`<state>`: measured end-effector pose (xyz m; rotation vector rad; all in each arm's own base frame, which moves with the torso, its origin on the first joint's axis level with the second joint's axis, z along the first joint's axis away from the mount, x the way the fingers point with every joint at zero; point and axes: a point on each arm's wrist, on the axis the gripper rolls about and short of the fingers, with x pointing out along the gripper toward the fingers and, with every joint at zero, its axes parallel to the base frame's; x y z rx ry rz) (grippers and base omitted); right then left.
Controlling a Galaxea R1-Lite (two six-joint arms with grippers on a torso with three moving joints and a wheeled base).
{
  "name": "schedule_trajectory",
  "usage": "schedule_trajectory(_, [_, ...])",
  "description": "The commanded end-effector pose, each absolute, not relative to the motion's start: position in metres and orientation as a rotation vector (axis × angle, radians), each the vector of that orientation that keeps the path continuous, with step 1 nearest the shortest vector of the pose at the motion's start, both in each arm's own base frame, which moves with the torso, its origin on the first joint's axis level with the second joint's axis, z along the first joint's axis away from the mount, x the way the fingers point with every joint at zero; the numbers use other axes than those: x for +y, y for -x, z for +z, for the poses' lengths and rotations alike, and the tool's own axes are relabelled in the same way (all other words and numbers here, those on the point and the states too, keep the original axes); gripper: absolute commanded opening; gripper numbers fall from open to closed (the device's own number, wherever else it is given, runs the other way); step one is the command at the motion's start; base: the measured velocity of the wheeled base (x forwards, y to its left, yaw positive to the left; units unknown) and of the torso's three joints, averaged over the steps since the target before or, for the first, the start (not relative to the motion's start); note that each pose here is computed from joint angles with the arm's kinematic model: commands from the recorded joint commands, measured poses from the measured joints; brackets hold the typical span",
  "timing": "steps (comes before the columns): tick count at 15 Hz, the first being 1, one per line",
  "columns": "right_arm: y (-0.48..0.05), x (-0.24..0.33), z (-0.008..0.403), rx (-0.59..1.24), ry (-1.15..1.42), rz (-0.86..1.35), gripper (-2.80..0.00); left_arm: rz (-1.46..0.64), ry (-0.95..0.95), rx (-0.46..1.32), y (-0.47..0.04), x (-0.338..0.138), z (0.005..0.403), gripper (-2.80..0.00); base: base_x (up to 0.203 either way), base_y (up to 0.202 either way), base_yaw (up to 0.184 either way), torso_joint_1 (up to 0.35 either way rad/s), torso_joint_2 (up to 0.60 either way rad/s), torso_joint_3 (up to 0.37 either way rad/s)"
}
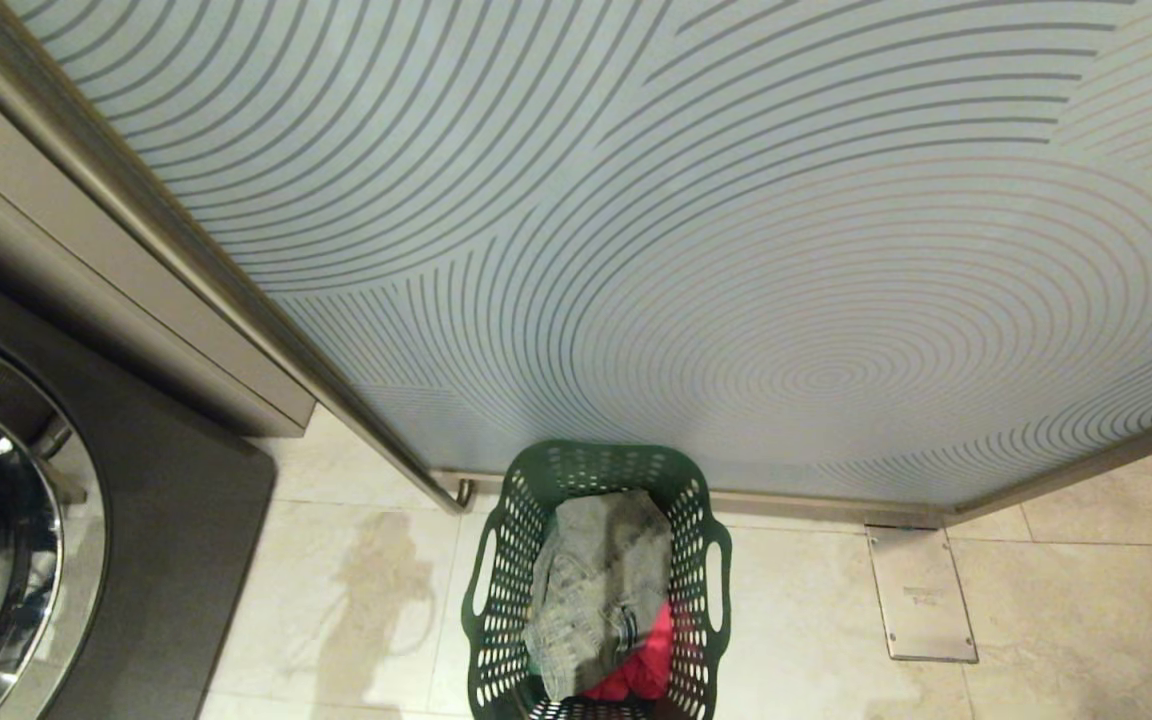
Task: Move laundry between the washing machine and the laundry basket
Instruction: Pick up the clothes basket and put it beside the washing machine
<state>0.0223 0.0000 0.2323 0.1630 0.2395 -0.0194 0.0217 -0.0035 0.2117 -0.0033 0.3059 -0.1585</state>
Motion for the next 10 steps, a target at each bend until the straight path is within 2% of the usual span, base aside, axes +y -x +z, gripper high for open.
schedule_trajectory(1, [-0.097, 0.001, 0.218, 0.466, -0.192, 0.02, -2.8, -0.211, 0.072, 0.645, -0.096, -0.008, 0.201, -2.8, 0.0, 0.0, 0.0, 0.0, 0.0, 0.0])
schedule_trajectory(5, [-0.164, 0.004, 0.187, 0.592, -0.215, 0.055, -2.8, -0.273, 0.126, 0.894, -0.152, -0.02, 0.177, -2.8, 0.0, 0.0, 0.0, 0.0, 0.0, 0.0])
schedule_trajectory(6, [-0.185, 0.005, 0.177, 0.611, -0.214, 0.056, -2.8, -0.281, 0.126, 0.933, -0.167, -0.024, 0.17, 0.0, 0.0, 0.0, 0.0, 0.0, 0.0, 0.0])
schedule_trajectory(9, [-0.233, 0.008, 0.147, 0.63, -0.199, 0.076, -2.8, -0.277, 0.1, 0.993, -0.203, -0.054, 0.163, 0.0, 0.0, 0.0, 0.0, 0.0, 0.0, 0.0])
schedule_trajectory(10, [-0.245, 0.013, 0.139, 0.639, -0.187, 0.097, -1.39, -0.257, 0.098, 0.992, -0.215, -0.064, 0.161, 0.0, 0.0, 0.0, 0.0, 0.0, 0.0, 0.0])
